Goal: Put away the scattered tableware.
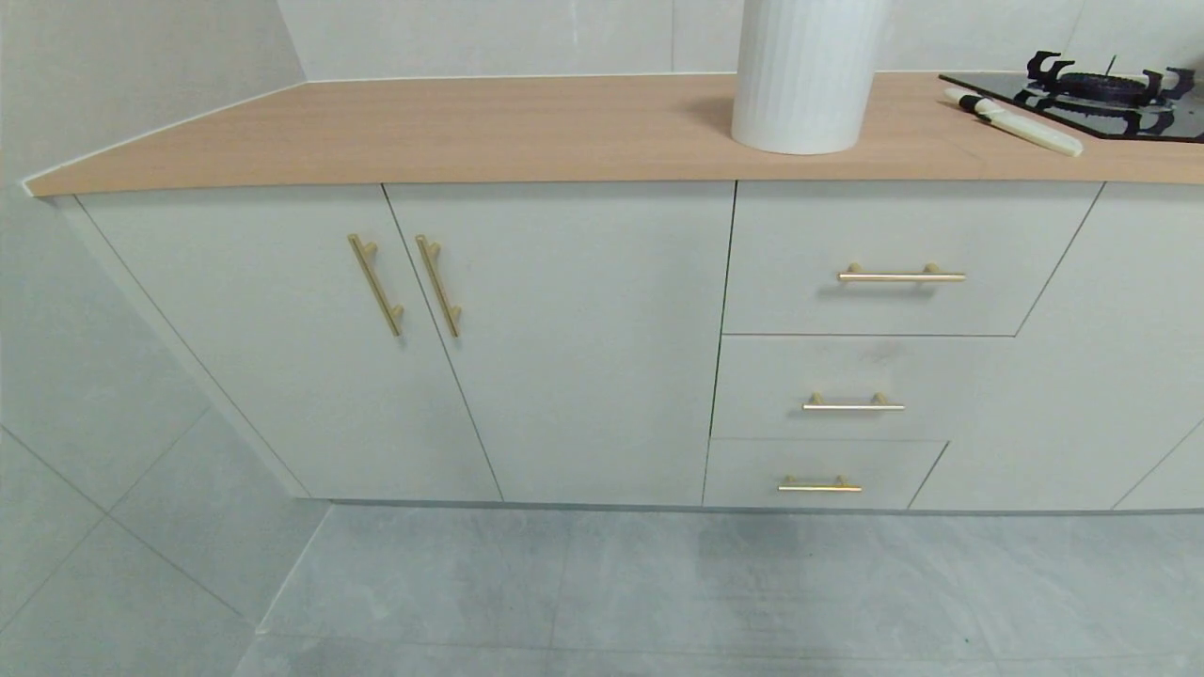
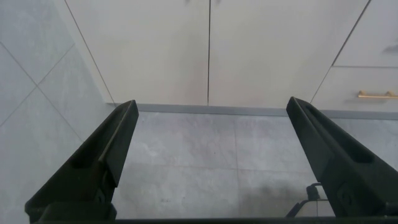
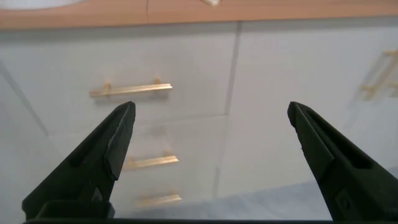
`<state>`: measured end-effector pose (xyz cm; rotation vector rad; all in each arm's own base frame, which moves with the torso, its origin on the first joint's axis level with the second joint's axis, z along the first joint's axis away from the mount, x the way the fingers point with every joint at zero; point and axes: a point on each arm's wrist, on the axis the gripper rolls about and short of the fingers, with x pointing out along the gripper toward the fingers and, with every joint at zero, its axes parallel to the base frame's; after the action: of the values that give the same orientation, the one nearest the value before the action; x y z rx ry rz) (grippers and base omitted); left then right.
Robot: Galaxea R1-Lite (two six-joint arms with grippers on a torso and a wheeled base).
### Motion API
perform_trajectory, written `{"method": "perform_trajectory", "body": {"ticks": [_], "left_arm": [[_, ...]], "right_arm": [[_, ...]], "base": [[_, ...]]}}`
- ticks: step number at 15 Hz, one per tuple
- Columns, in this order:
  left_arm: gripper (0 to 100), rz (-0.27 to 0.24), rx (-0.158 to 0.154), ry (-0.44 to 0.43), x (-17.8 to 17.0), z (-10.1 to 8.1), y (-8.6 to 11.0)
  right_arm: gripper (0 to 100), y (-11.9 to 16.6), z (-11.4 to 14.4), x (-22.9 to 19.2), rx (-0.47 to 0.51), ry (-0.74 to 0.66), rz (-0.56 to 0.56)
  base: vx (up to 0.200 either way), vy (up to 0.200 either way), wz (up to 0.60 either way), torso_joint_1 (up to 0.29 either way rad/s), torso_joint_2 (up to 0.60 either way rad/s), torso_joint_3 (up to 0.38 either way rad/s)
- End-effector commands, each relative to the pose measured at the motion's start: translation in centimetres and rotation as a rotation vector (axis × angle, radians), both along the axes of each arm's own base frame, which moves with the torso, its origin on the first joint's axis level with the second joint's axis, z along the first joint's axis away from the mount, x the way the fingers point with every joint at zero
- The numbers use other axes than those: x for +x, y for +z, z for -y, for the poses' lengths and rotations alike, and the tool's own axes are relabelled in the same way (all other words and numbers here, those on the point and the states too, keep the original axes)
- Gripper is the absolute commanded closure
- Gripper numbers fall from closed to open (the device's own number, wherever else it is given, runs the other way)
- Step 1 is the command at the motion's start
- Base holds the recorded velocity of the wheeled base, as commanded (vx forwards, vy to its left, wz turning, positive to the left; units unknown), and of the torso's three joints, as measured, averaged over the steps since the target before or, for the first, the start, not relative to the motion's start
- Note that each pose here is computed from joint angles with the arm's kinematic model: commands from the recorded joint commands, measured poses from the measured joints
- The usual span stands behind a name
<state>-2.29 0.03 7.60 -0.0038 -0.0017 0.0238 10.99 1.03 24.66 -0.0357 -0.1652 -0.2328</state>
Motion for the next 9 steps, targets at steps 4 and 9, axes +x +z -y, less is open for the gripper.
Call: {"method": "perform_trajectory", "body": {"ticks": [4, 9], "left_arm": [[0, -0.002, -0.001, 0.001, 0.0, 0.0, 0.0], [0, -0.002, -0.001, 0.001, 0.0, 0.0, 0.0]], "right_arm": [[0, -4.0, 2.1, -14.6, -0.116, -0.145, 0.032], [0, -8.0, 1.8, -18.3, -0.144, -0.146, 0.057]], "base": [[0.000, 0.000, 0.00, 0.000, 0.00, 0.000], [0.000, 0.000, 0.00, 0.000, 0.00, 0.000]]}}
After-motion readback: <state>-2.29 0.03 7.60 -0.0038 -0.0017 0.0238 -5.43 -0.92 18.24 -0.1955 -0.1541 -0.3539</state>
